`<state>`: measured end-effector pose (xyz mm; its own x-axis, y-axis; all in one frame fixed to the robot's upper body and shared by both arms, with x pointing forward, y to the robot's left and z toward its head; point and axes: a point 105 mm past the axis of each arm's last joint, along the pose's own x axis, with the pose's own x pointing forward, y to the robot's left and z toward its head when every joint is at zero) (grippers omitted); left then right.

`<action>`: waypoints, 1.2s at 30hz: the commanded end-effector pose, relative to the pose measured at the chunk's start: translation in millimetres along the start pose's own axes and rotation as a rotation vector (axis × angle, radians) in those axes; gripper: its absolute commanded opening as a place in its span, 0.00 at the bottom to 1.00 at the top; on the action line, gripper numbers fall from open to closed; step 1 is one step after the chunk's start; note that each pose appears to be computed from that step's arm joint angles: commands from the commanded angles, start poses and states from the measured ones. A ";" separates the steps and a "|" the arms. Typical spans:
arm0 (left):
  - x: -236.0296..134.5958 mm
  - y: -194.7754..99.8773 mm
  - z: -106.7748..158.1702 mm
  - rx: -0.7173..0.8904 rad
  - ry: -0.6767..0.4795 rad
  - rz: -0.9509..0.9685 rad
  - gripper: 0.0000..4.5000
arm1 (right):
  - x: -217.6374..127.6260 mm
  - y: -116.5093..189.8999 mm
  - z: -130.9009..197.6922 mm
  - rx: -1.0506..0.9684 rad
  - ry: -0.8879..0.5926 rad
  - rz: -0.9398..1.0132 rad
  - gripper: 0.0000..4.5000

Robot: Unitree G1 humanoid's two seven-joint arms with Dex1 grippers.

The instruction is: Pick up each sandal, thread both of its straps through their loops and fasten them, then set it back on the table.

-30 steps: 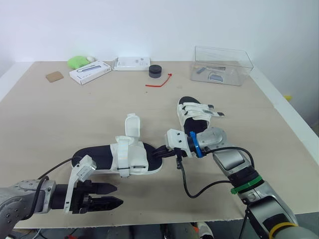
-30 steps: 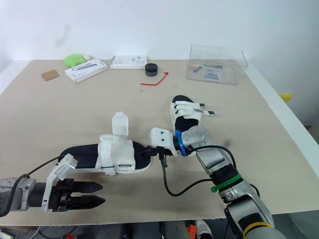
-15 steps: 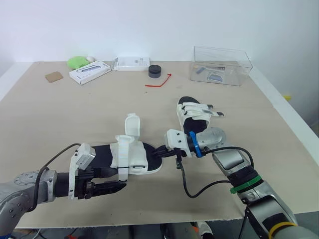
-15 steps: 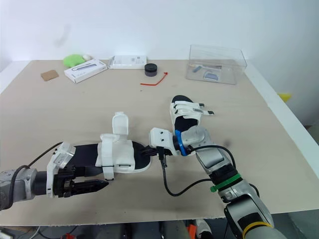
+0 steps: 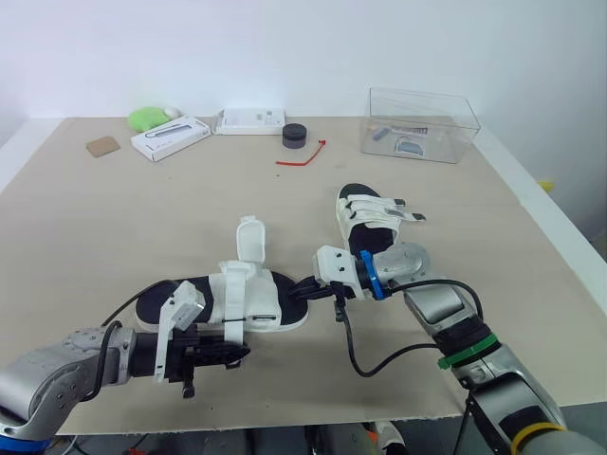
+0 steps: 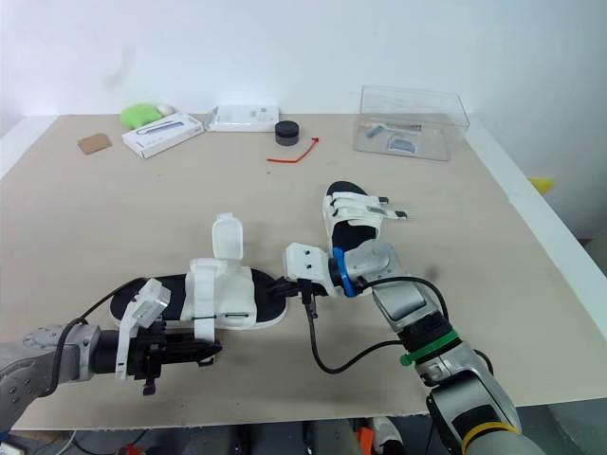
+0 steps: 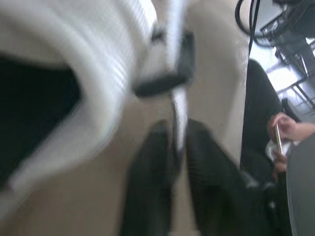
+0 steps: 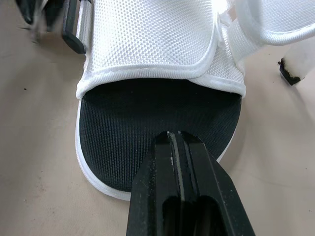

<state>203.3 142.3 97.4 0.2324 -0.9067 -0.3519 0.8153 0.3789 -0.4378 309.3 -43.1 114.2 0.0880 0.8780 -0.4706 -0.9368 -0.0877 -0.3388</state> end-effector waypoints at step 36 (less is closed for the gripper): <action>-33.8 -18.4 0.1 0.829 0.329 0.083 0.99 | 4.6 3.9 -13.0 0.008 0.046 0.037 0.00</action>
<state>177.2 164.7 108.8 0.2277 -0.7533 -0.6170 0.9729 0.1505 0.1754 310.2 -40.4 113.0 0.0747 0.8801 -0.4689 -0.9318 -0.1059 -0.3471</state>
